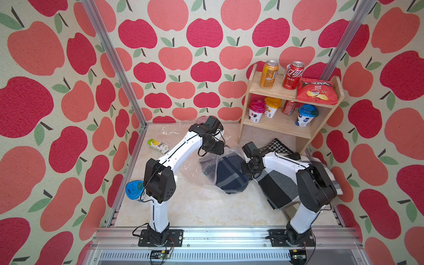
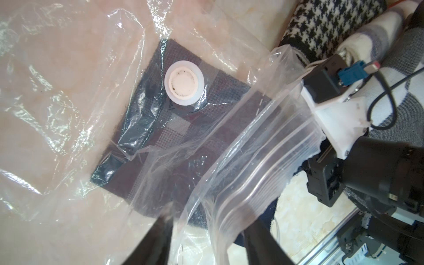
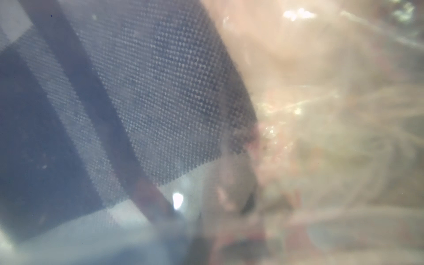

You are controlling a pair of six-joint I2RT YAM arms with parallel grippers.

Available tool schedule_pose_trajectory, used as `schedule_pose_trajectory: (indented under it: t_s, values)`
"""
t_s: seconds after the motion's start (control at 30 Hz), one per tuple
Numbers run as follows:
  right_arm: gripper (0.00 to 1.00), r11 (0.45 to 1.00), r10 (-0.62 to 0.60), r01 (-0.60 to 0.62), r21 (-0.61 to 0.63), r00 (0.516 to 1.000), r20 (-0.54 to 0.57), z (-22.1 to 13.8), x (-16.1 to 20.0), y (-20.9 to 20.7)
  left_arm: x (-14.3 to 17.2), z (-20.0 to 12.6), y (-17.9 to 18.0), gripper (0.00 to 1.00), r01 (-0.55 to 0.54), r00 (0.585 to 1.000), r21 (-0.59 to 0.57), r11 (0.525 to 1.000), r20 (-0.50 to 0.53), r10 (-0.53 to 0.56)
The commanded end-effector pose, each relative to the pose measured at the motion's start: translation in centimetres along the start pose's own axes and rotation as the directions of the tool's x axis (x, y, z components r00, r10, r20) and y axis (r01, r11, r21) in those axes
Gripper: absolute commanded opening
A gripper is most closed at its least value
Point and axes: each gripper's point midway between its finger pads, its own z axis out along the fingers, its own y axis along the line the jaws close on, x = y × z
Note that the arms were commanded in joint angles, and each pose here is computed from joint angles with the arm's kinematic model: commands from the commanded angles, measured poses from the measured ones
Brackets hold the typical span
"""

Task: Take the scarf out of the vacuum bag
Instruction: Take out the scarf from the vacuum bag.

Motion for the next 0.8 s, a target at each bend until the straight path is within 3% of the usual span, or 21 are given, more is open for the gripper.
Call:
schedule_pose_trajectory:
  t_s: [0.0,0.03,0.07,0.23,0.33,0.4,0.53,0.77]
  values:
    - [0.0,1.0,0.006,-0.008,0.023,0.999,0.053,-2.2,-1.4,-0.4,-0.8,-2.2,-0.8,0.82,-0.01,0.997,0.03,1.0,0.077,0.008]
    - [0.0,1.0,0.004,-0.005,0.022,0.999,0.054,-2.2,-1.5,-0.3,-1.0,-2.7,-1.0,0.93,-0.014,0.995,0.037,0.999,0.102,0.01]
    - [0.0,1.0,0.005,-0.006,0.024,0.999,0.052,-2.2,-1.5,-0.4,-1.1,-3.1,-0.9,0.97,-0.012,0.992,0.038,0.999,0.125,0.007]
    - [0.0,1.0,0.017,-0.017,0.006,0.999,0.049,-2.1,-1.4,0.0,-1.2,-4.6,2.0,0.98,0.111,0.971,0.028,0.993,0.208,-0.114]
    - [0.0,1.0,0.022,-0.022,-0.007,0.999,0.047,-2.2,-1.3,0.3,0.4,-3.3,6.4,0.98,0.302,0.947,-0.017,0.953,0.125,-0.297]
    - [0.0,1.0,0.027,-0.027,-0.011,0.999,0.046,-2.3,-1.2,0.4,1.9,-2.2,8.8,0.98,0.415,0.909,-0.045,0.909,0.057,-0.412]
    - [0.0,0.999,0.041,-0.04,-0.026,0.998,0.04,-2.4,-0.9,0.6,4.7,-0.3,12.3,0.98,0.606,0.791,-0.101,0.789,-0.024,-0.611]
    - [0.0,0.995,0.053,-0.052,-0.084,0.999,0.005,-1.7,-0.3,2.0,7.9,1.5,15.2,0.97,0.751,0.644,-0.131,0.647,-0.07,-0.761]
